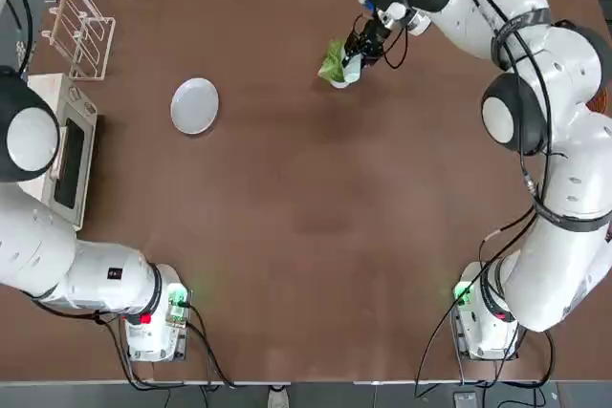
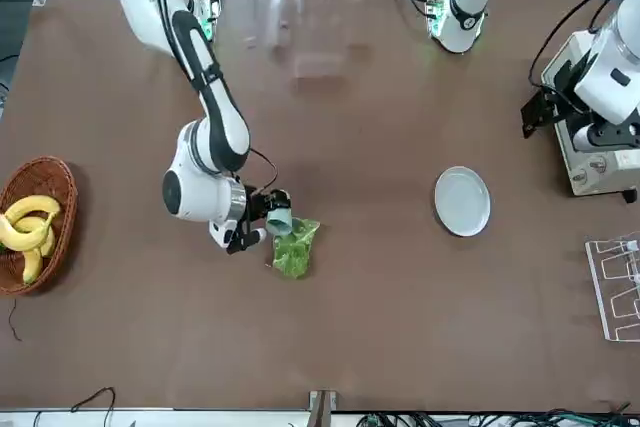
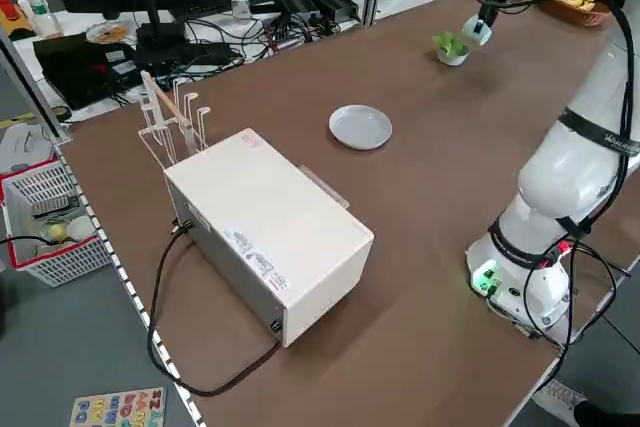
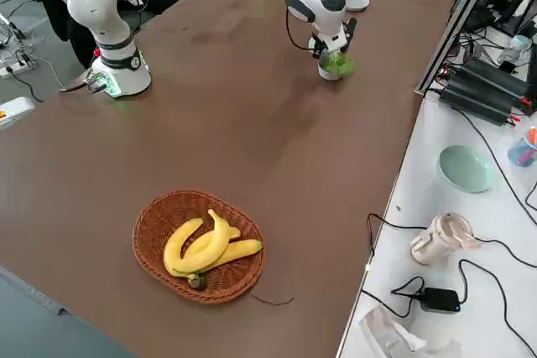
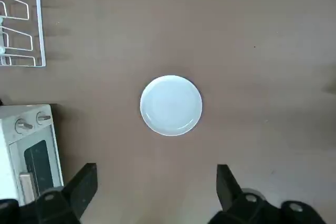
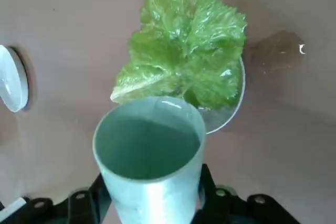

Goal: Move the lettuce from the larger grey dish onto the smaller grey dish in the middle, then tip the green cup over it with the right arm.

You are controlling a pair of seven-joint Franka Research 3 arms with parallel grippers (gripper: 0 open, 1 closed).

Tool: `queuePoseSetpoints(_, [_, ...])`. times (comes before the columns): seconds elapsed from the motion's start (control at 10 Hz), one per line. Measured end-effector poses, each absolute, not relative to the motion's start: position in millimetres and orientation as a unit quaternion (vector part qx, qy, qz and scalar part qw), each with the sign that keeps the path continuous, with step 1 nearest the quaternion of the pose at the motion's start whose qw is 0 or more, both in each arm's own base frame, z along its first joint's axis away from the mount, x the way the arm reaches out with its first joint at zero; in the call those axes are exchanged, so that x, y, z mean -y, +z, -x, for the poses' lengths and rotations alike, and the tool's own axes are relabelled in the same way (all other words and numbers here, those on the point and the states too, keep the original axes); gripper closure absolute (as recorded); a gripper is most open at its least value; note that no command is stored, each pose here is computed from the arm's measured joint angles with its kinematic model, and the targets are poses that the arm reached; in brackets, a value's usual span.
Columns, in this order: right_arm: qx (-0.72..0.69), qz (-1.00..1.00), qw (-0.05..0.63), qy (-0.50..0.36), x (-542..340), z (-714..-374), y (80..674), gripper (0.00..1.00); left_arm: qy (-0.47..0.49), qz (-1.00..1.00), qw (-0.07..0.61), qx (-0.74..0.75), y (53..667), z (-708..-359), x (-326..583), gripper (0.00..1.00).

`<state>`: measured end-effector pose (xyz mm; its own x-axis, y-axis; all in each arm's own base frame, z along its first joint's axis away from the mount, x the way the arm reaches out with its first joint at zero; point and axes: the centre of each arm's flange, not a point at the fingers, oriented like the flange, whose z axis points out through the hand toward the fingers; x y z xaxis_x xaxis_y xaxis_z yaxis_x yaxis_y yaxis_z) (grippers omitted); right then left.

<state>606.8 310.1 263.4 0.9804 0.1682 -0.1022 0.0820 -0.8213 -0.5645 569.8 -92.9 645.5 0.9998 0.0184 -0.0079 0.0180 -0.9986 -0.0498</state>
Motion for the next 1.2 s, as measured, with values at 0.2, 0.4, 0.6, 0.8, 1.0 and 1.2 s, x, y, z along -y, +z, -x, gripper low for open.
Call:
queuePoseSetpoints(0.2, [0.054, 0.951, 0.292, 0.083, -309.9, -606.6, 263.6, 0.32, 0.003, 1.000, 0.025, 0.004, 646.2, -569.0, 96.7, 0.00])
queuePoseSetpoints(0.4, [0.033, 0.952, 0.290, 0.091, -309.6, -607.0, 262.8, 0.32, 0.002, 1.000, 0.024, -0.002, 647.1, -567.7, 102.7, 0.00])
queuePoseSetpoints(0.6, [0.004, 0.952, 0.288, 0.106, -309.6, -606.8, 262.8, 0.32, 0.001, 1.000, 0.024, -0.001, 648.8, -567.3, 101.4, 0.00])
queuePoseSetpoints(0.8, [-0.030, 0.950, 0.286, 0.123, -311.0, -607.8, 264.9, 0.32, 0.002, 1.000, 0.018, 0.003, 648.8, -567.9, 98.2, 0.00])
queuePoseSetpoints(1.0, [-0.047, 0.947, 0.287, 0.135, -313.6, -609.8, 270.3, 0.32, 0.002, 1.000, 0.017, 0.005, 648.8, -568.3, 95.7, 0.00])
queuePoseSetpoints(1.2, [-0.062, 0.944, 0.289, 0.145, -314.5, -613.1, 276.3, 0.32, 0.002, 1.000, 0.017, 0.007, 648.8, -568.4, 95.3, 0.00])
